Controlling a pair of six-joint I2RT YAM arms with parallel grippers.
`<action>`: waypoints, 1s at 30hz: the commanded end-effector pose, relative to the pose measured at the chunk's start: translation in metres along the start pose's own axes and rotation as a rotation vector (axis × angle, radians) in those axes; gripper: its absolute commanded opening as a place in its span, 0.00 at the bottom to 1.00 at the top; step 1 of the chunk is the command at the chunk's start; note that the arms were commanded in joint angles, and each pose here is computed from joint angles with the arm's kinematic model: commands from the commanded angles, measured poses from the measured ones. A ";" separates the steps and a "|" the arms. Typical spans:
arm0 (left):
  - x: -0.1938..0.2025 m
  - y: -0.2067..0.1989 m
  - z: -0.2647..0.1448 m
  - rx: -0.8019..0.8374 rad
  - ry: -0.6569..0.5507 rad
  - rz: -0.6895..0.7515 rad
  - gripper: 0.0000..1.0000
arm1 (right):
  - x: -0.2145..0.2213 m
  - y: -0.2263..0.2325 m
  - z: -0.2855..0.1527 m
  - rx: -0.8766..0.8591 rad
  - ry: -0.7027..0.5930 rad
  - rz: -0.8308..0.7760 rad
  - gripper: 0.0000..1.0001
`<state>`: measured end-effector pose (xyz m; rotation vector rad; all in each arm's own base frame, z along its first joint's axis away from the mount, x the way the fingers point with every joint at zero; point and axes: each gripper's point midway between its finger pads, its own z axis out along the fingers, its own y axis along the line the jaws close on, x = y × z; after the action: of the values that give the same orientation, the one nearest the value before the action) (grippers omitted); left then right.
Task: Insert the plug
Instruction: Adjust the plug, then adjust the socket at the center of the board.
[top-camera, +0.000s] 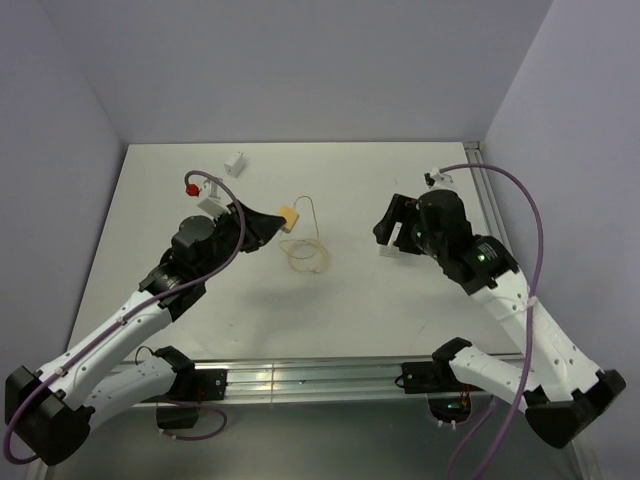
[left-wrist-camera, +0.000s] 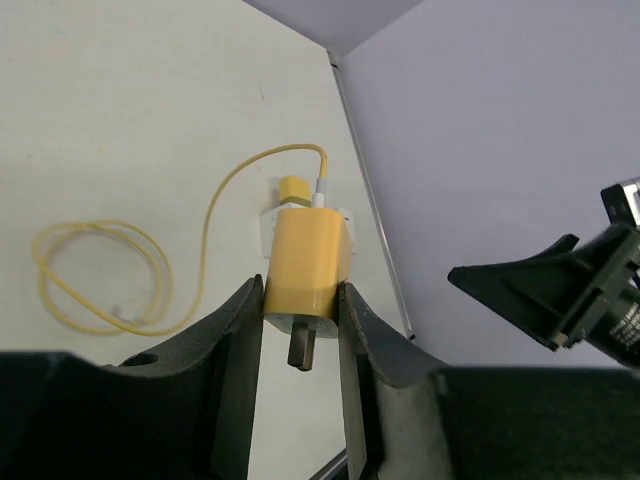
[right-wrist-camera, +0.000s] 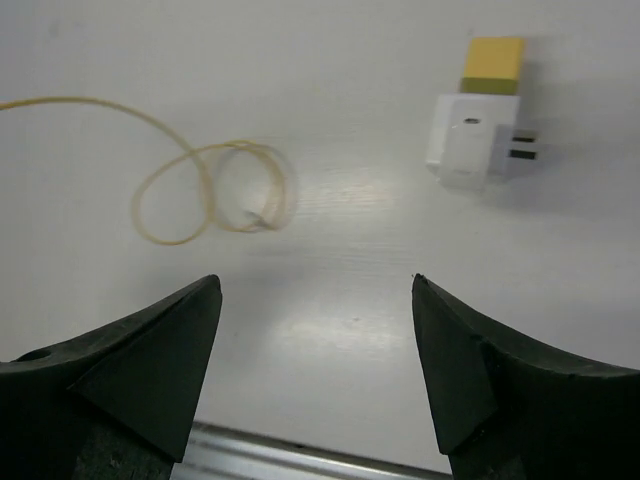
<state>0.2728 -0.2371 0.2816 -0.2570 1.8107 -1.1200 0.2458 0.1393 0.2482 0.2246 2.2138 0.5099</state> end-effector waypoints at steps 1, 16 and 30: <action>-0.005 0.014 -0.008 -0.059 -0.032 0.064 0.00 | -0.014 -0.043 0.012 0.261 -0.029 -0.087 0.84; 0.002 0.008 -0.030 0.006 -0.014 0.089 0.00 | -0.004 -0.075 0.096 0.475 0.087 -0.139 0.80; 0.003 0.002 -0.035 0.040 -0.002 0.108 0.00 | -0.003 -0.086 0.128 0.486 0.139 -0.108 0.63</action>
<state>0.2471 -0.2171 0.2599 -0.1824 1.8492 -1.0490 0.3275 0.0940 0.1255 0.3114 2.5009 -0.1244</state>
